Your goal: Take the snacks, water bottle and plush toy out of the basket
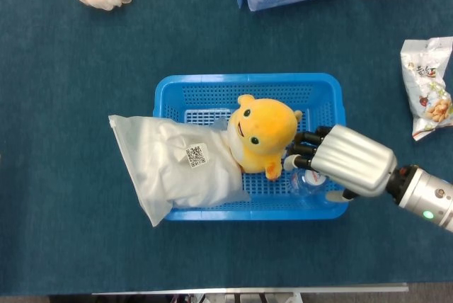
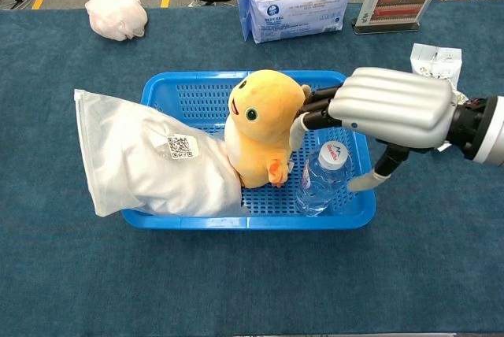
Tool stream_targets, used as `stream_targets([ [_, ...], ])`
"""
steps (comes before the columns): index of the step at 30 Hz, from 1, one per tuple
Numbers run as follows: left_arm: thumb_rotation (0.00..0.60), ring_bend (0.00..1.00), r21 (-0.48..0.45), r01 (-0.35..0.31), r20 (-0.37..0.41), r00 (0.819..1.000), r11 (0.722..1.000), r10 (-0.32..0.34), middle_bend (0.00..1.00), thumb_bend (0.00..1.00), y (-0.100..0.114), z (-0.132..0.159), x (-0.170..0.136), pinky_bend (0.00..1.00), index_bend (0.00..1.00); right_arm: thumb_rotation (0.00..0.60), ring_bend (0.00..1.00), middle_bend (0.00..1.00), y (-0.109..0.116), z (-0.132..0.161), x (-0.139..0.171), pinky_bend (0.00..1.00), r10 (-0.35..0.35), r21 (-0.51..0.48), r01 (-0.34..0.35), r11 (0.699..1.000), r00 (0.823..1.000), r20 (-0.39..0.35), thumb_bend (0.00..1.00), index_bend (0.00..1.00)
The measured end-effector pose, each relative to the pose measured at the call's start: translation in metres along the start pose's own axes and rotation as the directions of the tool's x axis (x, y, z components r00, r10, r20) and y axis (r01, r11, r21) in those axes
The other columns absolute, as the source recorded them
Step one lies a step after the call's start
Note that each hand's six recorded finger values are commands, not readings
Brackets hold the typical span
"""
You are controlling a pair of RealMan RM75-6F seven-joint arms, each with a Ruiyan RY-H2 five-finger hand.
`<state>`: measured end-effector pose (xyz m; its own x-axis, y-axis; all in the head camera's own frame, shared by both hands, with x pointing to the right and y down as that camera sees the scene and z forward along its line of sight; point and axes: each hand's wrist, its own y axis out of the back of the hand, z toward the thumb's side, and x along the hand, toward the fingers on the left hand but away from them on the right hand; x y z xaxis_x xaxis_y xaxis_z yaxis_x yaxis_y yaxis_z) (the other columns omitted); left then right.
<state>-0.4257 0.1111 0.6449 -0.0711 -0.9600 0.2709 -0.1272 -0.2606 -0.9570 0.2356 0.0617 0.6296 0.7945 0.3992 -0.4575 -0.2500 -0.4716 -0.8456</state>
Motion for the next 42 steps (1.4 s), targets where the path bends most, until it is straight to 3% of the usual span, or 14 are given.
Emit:
stream_targets([
  [21,0.6,0.33,-0.005,0.0,-0.009,1.0,1.0,0.0,0.37,0.25,0.0,-0.003,-0.002,0.52,0.42,0.6,0.34,0.44,-0.014,-0.012,-0.012,0.48,0.05,-0.093,-0.048,0.995,0.999,0.021,0.0,0.39],
  [32,0.6,0.33,-0.01,-0.003,-0.015,1.0,1.0,0.002,0.37,0.25,0.001,-0.006,-0.003,0.52,0.42,0.6,0.44,0.54,-0.019,-0.014,-0.02,0.51,0.054,-0.154,-0.052,0.987,0.999,0.005,0.0,0.54],
  [42,0.6,0.33,-0.01,-0.001,-0.018,1.0,1.0,0.001,0.37,0.25,0.0,-0.006,-0.003,0.52,0.42,0.6,0.51,0.62,-0.018,-0.019,-0.016,0.52,0.039,-0.175,-0.034,0.984,0.999,0.024,0.0,0.61],
])
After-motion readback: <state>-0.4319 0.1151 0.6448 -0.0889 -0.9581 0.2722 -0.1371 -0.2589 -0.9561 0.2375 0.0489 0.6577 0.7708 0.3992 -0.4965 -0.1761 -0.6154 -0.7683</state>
